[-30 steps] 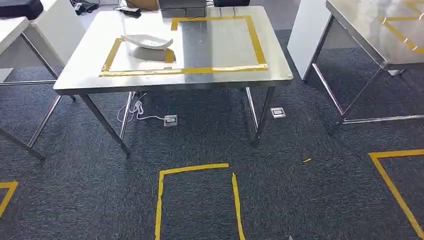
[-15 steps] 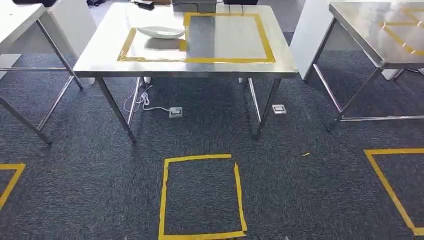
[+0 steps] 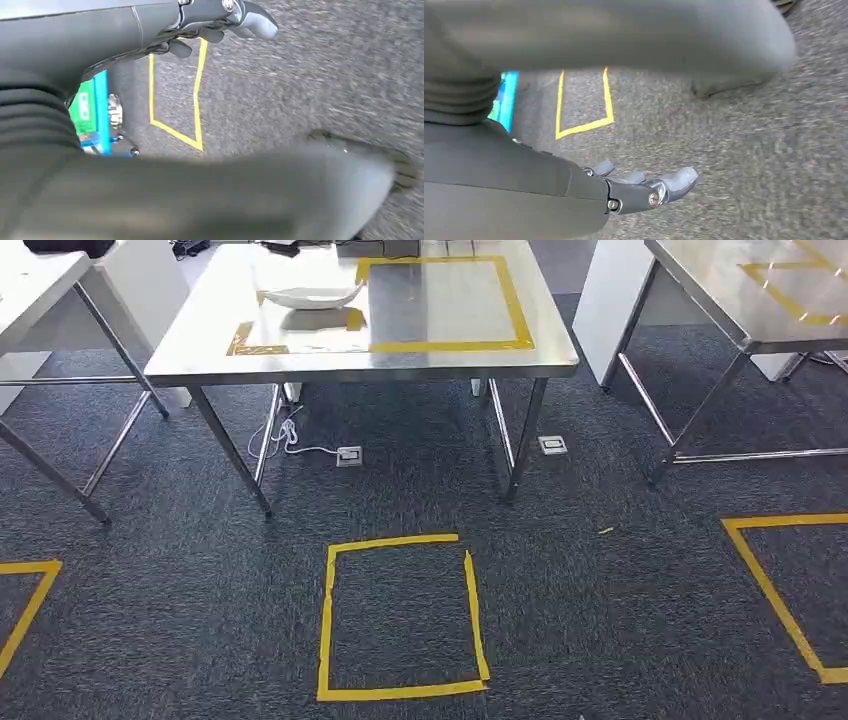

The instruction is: Take the parts from the cabinet and place them on the table.

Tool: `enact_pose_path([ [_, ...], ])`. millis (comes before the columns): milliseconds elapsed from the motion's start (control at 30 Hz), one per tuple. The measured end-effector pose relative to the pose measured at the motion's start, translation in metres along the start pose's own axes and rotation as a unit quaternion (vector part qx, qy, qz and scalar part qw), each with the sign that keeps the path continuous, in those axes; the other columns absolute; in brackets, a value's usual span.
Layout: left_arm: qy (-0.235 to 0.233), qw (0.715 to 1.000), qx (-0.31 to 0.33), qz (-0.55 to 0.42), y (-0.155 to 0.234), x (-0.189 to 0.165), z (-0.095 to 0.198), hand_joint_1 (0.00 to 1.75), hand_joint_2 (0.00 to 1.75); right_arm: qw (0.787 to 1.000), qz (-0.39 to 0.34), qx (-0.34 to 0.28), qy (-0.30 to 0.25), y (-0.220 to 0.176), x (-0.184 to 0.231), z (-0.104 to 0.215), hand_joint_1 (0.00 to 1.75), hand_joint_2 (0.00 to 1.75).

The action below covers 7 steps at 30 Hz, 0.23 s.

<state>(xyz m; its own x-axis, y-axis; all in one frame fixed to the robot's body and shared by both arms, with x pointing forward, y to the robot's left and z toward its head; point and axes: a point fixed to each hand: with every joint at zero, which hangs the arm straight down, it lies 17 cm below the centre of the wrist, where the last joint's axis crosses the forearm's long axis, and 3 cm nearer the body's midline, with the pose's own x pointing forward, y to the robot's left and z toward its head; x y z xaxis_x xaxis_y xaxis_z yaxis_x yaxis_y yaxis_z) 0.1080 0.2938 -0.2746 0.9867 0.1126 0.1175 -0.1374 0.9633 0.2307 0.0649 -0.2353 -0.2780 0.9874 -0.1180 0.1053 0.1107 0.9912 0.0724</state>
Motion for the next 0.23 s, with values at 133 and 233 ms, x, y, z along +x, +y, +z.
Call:
enact_pose_path([
  [133,0.021,1.0,0.008,-0.002,0.004,-0.015,-0.001,0.0,1.75,1.0,0.003,0.0,0.014,0.0,-0.006,0.0,0.0,1.75],
  [233,0.019,1.0,0.0,-0.01,0.002,-0.025,-0.002,0.0,1.75,1.0,0.0,-0.006,0.013,-0.005,-0.011,0.0,0.0,1.75],
])
